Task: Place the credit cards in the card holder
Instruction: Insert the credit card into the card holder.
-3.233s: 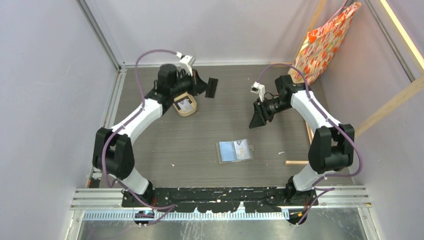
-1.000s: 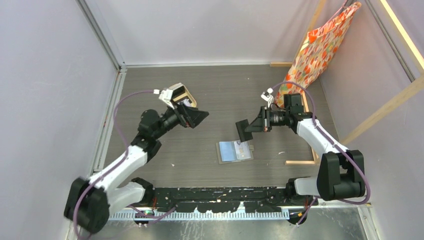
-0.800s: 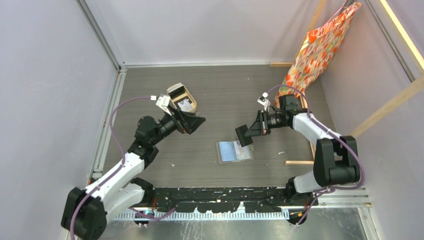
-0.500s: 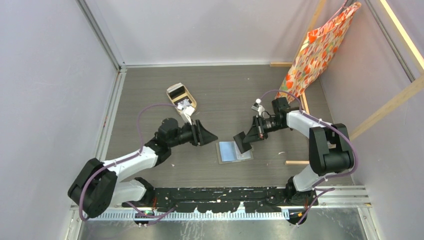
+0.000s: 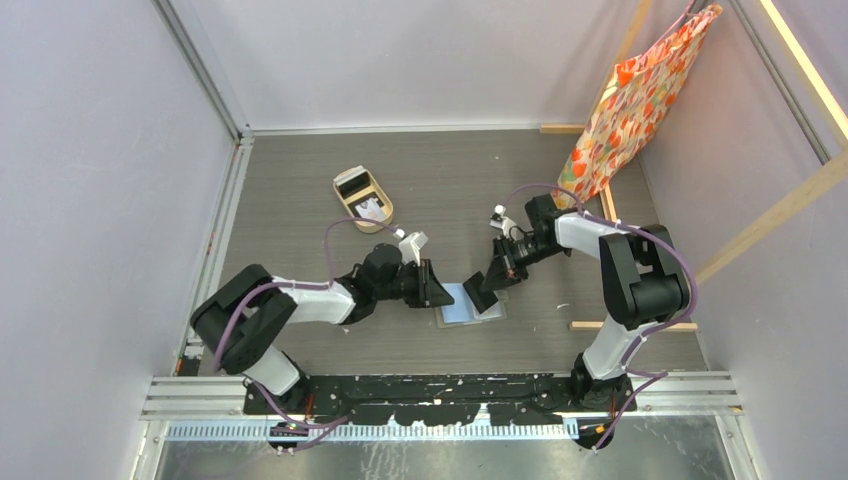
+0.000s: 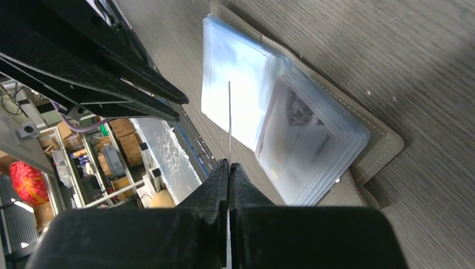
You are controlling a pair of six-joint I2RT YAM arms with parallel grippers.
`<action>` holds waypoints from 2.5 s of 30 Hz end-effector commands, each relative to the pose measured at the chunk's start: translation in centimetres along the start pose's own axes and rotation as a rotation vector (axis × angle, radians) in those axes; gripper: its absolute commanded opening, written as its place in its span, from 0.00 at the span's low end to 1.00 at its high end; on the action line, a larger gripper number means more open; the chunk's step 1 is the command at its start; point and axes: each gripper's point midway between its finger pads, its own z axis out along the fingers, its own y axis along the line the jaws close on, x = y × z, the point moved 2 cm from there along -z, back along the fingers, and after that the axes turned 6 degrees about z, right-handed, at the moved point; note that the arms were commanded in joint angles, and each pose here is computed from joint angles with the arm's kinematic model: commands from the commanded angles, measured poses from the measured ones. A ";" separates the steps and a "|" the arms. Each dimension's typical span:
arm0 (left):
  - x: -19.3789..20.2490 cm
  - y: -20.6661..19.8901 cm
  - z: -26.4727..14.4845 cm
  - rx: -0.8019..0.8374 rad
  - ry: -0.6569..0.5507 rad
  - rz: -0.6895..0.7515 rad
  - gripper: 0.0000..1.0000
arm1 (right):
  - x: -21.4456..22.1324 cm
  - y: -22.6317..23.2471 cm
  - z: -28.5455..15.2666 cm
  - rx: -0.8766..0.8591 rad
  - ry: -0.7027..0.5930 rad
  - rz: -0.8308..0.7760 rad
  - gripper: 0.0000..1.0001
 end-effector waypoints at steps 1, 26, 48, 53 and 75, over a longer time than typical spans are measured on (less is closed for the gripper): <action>-1.6 -0.4 1.8 0.012 -0.029 0.003 0.16 | -1.0 0.0 -0.3 0.044 -0.019 -0.005 0.01; 1.8 5.0 0.7 -0.286 0.083 -0.098 0.06 | -1.2 -1.0 1.0 0.169 0.000 0.039 0.01; 1.8 4.5 0.7 -0.260 0.080 -0.101 0.06 | -0.8 -0.6 2.0 0.087 0.034 0.051 0.01; 1.7 4.4 0.7 -0.252 0.075 -0.101 0.06 | -0.6 -0.7 2.1 0.071 0.042 0.026 0.02; -1.0 0.7 -1.4 -0.095 -0.102 -0.055 0.20 | -1.1 -2.1 3.0 0.093 -0.046 0.129 0.05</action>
